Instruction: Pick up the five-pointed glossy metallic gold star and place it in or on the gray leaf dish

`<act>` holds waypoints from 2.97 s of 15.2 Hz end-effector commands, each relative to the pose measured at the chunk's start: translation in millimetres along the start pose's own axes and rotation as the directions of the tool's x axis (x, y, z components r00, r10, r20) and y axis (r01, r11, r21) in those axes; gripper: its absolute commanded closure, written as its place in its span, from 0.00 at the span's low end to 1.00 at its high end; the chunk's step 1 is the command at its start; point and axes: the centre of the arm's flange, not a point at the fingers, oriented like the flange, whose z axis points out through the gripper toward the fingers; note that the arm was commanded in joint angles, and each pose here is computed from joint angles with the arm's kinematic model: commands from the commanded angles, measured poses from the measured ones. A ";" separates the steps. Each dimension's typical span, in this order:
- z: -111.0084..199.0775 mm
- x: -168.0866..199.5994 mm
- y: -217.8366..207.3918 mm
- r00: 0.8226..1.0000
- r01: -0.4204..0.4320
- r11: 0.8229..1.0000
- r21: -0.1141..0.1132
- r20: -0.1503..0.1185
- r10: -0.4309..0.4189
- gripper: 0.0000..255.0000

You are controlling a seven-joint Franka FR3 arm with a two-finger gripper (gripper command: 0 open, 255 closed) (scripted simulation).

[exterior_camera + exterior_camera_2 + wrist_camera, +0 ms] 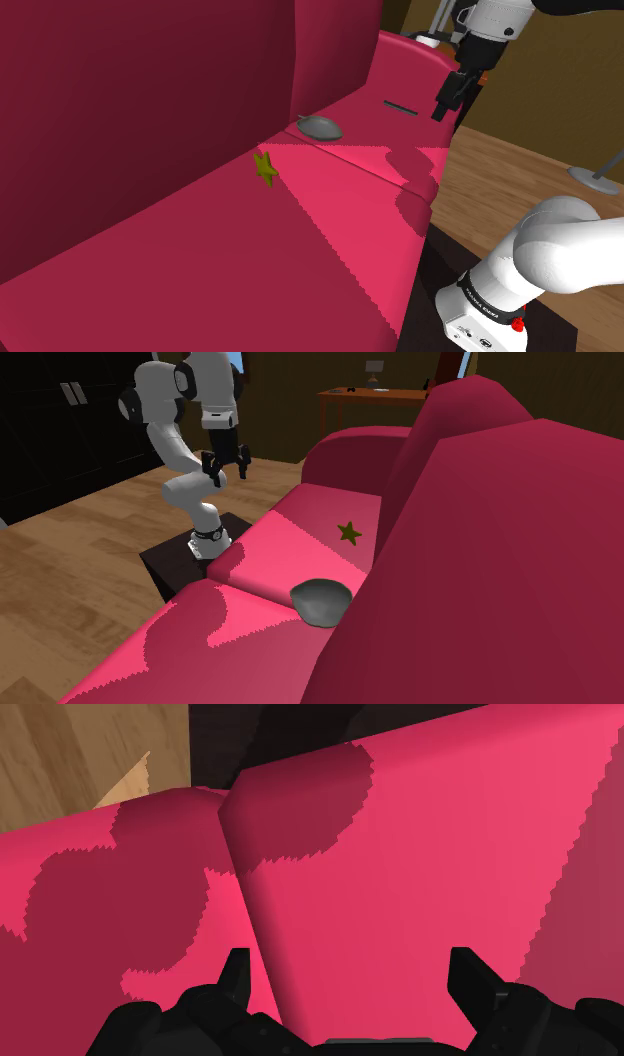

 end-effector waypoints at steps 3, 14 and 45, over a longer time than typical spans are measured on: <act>11.1 15.9 -18.2 1.000 0.000 1.000 0.000 0.002 0.000 0.00; 72.9 103.0 -118.2 1.000 0.002 1.000 -0.002 0.011 -0.002 0.00; 225.7 255.5 -296.9 1.000 0.006 1.000 -0.005 0.029 -0.006 0.00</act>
